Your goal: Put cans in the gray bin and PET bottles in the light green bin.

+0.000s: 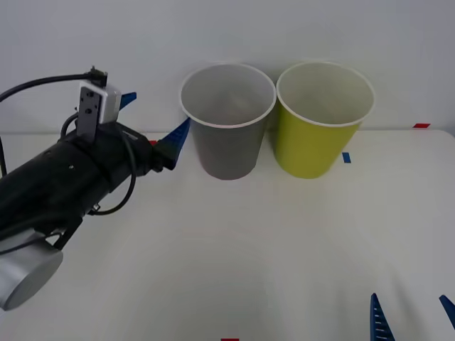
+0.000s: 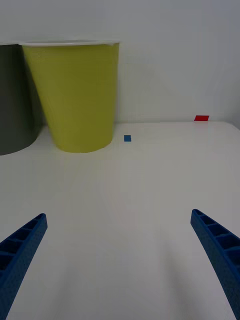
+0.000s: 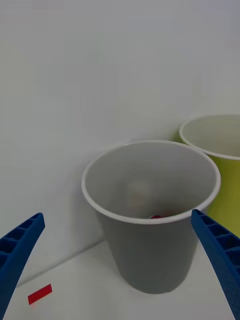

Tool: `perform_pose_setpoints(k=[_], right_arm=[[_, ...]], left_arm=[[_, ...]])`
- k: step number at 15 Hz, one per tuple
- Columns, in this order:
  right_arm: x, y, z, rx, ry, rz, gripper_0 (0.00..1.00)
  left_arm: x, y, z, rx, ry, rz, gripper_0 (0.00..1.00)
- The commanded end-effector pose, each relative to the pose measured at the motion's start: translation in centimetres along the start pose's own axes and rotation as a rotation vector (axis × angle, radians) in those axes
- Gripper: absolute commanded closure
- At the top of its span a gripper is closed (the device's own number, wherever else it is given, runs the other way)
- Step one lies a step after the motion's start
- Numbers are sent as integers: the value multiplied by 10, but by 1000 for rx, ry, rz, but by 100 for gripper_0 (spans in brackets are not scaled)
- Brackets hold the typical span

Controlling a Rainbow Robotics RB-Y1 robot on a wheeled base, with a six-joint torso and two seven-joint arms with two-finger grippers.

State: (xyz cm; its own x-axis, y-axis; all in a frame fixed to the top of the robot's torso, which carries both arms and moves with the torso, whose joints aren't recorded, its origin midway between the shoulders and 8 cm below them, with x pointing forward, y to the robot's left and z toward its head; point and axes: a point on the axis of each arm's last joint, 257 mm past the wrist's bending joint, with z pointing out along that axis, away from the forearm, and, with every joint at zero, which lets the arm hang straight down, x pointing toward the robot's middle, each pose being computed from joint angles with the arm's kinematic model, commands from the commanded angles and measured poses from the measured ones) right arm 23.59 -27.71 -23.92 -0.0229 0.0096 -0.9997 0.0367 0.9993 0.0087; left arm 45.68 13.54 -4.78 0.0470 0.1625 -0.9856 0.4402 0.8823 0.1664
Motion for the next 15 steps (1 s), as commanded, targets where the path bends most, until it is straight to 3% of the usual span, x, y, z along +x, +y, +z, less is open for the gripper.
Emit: perform_pose_setpoints(k=[1, 6, 9, 12, 15], right_arm=[[0, 0, 0, 0, 0, 0, 0], [0, 0, 0, 0, 0, 0, 0], [0, 0, 0, 0, 0, 0, 0], [0, 0, 0, 0, 0, 0, 0], [0, 0, 0, 0, 0, 0, 0]], left_arm=[[28, -6, -33, -39, 48, -46, 0], [70, -10, -71, -79, 133, -114, 0], [78, -12, -84, -99, 98, -84, 0], [96, -6, -89, -134, -17, -21, 0], [114, -11, -111, -167, -33, -58, 0]])
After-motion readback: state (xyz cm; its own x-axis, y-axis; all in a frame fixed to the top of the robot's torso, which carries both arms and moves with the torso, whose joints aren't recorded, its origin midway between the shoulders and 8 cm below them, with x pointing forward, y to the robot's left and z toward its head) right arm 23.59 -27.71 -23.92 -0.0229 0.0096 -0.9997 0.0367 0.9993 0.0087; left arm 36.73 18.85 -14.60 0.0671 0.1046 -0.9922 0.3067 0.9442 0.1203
